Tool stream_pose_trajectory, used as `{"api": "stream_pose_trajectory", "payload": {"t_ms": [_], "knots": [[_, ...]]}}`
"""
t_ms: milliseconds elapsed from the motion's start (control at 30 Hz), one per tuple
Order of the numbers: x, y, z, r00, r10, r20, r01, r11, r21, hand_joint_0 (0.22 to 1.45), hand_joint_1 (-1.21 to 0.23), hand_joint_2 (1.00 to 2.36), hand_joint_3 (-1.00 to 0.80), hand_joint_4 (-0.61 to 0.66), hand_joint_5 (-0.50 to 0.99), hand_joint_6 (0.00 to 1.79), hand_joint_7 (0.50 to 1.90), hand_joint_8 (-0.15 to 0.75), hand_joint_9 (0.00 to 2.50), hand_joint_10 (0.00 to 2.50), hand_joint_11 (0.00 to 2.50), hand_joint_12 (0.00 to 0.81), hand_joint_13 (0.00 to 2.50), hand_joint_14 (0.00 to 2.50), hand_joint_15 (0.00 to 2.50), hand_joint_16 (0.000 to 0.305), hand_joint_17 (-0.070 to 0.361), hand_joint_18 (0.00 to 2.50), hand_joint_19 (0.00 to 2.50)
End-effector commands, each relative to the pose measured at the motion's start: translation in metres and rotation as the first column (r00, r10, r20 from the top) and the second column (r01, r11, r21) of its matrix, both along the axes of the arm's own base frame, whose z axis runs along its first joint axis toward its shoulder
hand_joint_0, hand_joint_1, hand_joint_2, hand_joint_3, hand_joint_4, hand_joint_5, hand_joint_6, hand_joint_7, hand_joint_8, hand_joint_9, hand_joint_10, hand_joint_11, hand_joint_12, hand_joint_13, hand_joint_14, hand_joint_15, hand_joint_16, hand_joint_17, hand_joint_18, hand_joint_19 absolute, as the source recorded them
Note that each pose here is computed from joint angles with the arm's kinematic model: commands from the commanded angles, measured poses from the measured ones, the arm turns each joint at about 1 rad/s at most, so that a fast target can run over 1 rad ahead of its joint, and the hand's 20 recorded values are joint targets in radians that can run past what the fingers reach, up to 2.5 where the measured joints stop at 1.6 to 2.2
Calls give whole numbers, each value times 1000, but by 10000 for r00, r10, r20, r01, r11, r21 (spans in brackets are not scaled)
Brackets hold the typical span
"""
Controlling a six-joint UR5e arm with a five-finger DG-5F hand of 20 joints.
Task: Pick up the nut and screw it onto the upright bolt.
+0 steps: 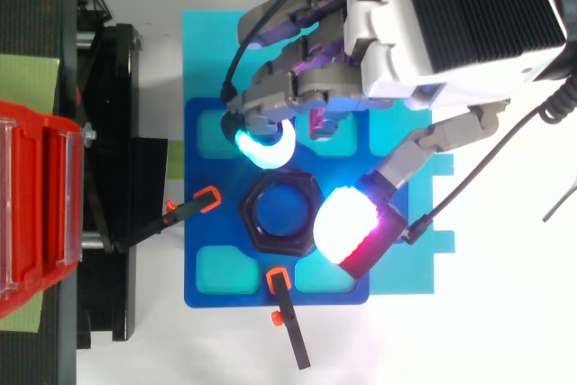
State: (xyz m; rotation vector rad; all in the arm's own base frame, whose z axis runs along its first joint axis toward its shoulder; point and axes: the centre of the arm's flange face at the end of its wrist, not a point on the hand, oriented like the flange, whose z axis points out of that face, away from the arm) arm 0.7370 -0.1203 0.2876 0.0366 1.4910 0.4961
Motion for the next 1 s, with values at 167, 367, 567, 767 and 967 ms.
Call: {"api": "stream_pose_trajectory", "payload": {"t_ms": [167, 367, 567, 767, 967], "knots": [[-2, -13, 3, 9997, 83, 234, -82, 10000, -39, 523, -358, 1000, -500, 76, 46, 719, 995, 196, 1744, 6, 193, 131, 1263, 4, 100, 2, 5, 944, 127], [0, -21, 11, 9982, 237, 548, -233, 9997, -88, 522, -318, 1000, -500, 96, 31, 705, 1058, 238, 1682, 8, 282, 173, 1188, 3, 98, 7, 16, 846, 83], [9, -21, 42, 9934, 467, 1050, -448, 9988, -198, 509, -282, 1000, -500, 199, 10, 504, 1325, 320, 1494, 9, 207, 207, 1020, 1, 57, 14, 31, 660, 0], [14, -13, 52, 9896, 636, 1291, -610, 9979, -238, 492, -238, 1000, -500, 270, -90, 504, 943, 266, 1112, 0, 32, 262, 730, 1, 2, 27, 62, 459, 0], [15, -1, 46, 9893, 755, 1251, -731, 9970, -236, 474, -210, 1000, -500, 211, -153, 503, 763, 251, 685, 0, 0, 309, 484, 0, 0, 40, 90, 209, 0]]}}
